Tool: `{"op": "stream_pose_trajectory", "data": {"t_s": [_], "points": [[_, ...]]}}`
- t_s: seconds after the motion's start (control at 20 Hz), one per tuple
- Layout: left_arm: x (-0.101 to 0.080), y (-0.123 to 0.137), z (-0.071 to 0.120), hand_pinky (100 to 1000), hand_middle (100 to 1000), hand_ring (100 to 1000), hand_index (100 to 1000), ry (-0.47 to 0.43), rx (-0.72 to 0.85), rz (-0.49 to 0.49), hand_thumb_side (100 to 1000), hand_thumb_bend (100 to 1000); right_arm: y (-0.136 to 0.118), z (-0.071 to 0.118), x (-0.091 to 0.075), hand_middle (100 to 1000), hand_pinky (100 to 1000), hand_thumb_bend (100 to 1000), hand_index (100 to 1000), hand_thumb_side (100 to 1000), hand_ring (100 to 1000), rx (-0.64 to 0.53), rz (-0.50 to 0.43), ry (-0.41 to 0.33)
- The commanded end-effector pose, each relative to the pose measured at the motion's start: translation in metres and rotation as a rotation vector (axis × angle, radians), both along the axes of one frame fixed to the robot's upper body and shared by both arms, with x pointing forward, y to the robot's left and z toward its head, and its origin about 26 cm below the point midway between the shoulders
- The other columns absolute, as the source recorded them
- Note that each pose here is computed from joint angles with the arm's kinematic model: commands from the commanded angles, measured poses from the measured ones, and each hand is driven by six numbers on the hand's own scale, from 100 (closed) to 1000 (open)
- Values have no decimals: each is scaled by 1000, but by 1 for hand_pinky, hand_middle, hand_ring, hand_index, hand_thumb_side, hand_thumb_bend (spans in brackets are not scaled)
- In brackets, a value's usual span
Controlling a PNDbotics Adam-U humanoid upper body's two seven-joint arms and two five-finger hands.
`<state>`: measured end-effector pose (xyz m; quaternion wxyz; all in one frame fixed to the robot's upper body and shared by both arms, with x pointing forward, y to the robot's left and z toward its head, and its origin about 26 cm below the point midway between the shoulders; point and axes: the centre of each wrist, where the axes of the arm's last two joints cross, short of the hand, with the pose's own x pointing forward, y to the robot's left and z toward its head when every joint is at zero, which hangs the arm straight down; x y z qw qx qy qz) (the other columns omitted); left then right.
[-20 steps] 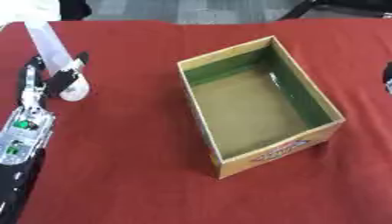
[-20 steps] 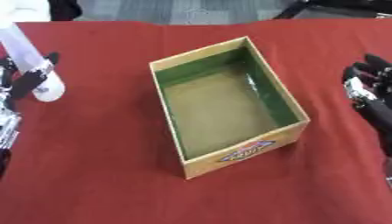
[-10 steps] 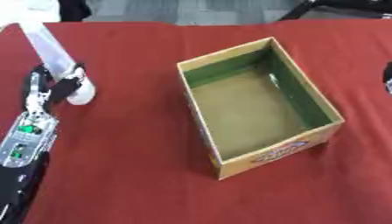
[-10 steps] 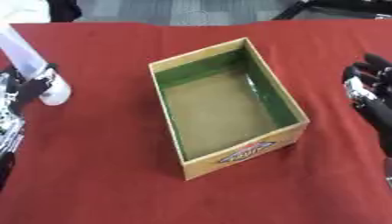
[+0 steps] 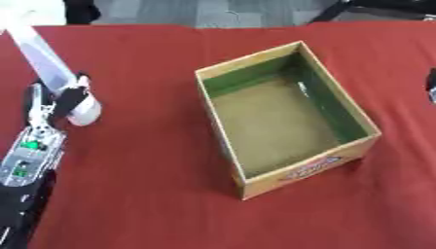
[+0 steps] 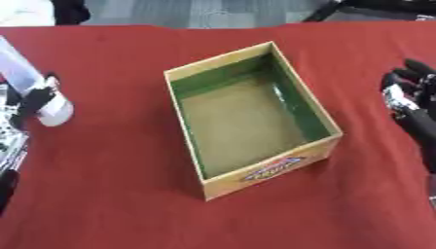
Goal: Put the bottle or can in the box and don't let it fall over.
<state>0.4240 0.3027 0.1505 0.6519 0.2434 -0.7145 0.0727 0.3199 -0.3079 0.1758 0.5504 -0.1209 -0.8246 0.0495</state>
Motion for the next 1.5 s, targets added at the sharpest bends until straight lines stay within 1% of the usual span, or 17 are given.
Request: {"op": "stream_pose_trajectory", "data": {"t_s": [0.05,0.1,0.2,0.25,0.35,0.55,0.75,0.95,1.15,1.3,1.5], "points": [[1,3,13,630,358,697,349,-51,22,32,336,100,-1,9,-1,845,916,156,931,461,901,-20,0,-28],[1,3,13,630,355,696,346,-61,32,37,338,100,-1,9,-1,845,916,156,931,461,901,-20,1,-28],[1,3,15,627,313,689,303,-78,53,47,359,100,-1,9,-1,845,917,154,931,463,901,-20,1,-28],[1,3,16,624,268,682,259,-85,63,52,371,100,-1,9,-1,845,917,152,931,465,901,-20,1,-28],[1,4,17,620,204,670,200,-94,79,64,391,100,-1,9,-1,845,918,150,931,469,901,-19,1,-29],[0,2,23,623,139,655,160,-121,113,69,406,100,-1,9,-1,845,918,149,932,471,901,-19,2,-28],[-2,-4,36,622,125,647,151,-158,145,46,408,100,-1,10,0,846,920,148,932,472,901,-19,3,-29],[-6,-20,58,623,123,645,149,-218,168,-22,415,100,-1,9,0,846,920,147,932,472,901,-20,4,-28],[-15,-45,86,640,128,658,152,-299,175,-125,418,100,-1,9,0,846,921,146,932,471,902,-18,3,-27],[-22,-68,103,645,129,664,153,-351,173,-216,415,100,-1,9,0,846,921,146,932,471,902,-19,6,-26],[-30,-101,116,650,129,662,153,-387,176,-338,415,100,0,9,0,847,922,146,933,467,903,-18,10,-26]]}}
